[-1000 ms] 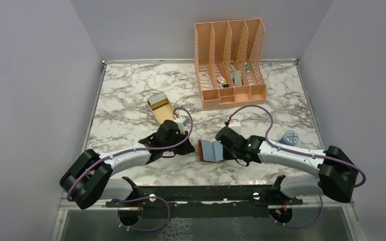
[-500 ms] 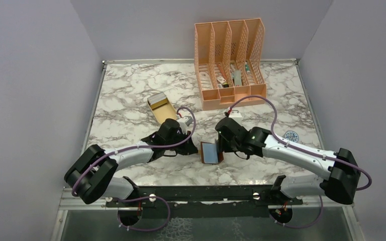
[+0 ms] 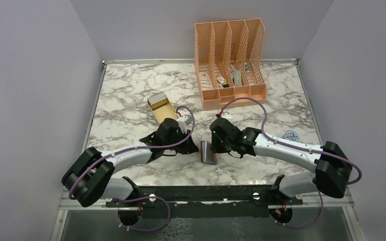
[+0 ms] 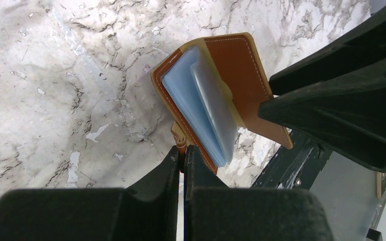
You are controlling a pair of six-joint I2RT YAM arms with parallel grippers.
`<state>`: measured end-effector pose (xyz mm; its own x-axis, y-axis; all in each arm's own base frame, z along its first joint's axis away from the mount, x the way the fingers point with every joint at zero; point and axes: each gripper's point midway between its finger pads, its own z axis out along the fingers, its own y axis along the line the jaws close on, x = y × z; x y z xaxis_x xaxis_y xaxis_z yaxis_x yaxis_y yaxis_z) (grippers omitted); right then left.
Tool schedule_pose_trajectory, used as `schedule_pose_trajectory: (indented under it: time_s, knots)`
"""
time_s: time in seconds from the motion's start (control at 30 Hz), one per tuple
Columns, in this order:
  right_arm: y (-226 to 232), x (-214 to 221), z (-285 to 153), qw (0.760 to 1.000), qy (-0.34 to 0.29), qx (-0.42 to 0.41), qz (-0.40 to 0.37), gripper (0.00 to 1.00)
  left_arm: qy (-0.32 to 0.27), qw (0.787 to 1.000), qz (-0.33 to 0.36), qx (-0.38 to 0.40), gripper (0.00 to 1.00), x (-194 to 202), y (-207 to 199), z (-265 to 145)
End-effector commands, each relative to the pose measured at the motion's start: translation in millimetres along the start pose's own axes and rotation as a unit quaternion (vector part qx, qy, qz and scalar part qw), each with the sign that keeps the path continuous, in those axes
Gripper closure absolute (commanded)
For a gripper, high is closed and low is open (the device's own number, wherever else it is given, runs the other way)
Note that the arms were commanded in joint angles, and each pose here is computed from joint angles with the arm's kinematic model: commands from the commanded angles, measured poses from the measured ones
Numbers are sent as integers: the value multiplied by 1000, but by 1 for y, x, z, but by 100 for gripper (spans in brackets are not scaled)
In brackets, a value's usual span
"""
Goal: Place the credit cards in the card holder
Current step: Open the card holder at the center of the board.
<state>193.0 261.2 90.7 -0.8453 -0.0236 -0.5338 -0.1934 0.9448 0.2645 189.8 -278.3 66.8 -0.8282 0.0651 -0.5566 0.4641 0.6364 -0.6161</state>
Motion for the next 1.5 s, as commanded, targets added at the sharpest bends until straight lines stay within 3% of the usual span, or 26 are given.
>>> schedule_pose_trajectory:
  time_s: [0.0,0.1,0.33,0.4,0.6,0.8,1.03,1.2,1.37,1.47]
  knots:
    - [-10,0,6,1000,-7,26,5,71,-30,999,8,15,100,-23,-15,-6]
    - [-22,7,7,999,-6,44,3,76,-31,999,5,7,96,-24,-13,-6]
    - [-25,17,8,1000,-10,23,7,85,-41,999,-17,29,56,-25,-20,-5]
    - [-28,19,8,1000,-10,26,8,86,-43,998,-28,39,49,-24,-22,-4]
    - [-29,19,5,1000,-16,19,10,86,-35,998,-35,44,40,-22,-21,4]
    - [-34,22,8,1000,-16,25,8,87,-23,999,-35,34,39,-18,-13,14]
    - [-40,28,11,999,-15,32,7,88,-9,999,-42,30,46,-10,-6,23]
    - [-41,28,11,999,-17,32,5,88,-6,997,-57,54,66,-10,-13,26]
    - [-40,25,9,999,-21,29,2,86,-6,993,-79,89,97,-11,-26,26]
    - [-41,22,1,999,-13,45,6,75,-12,990,-94,102,100,-14,-32,23]
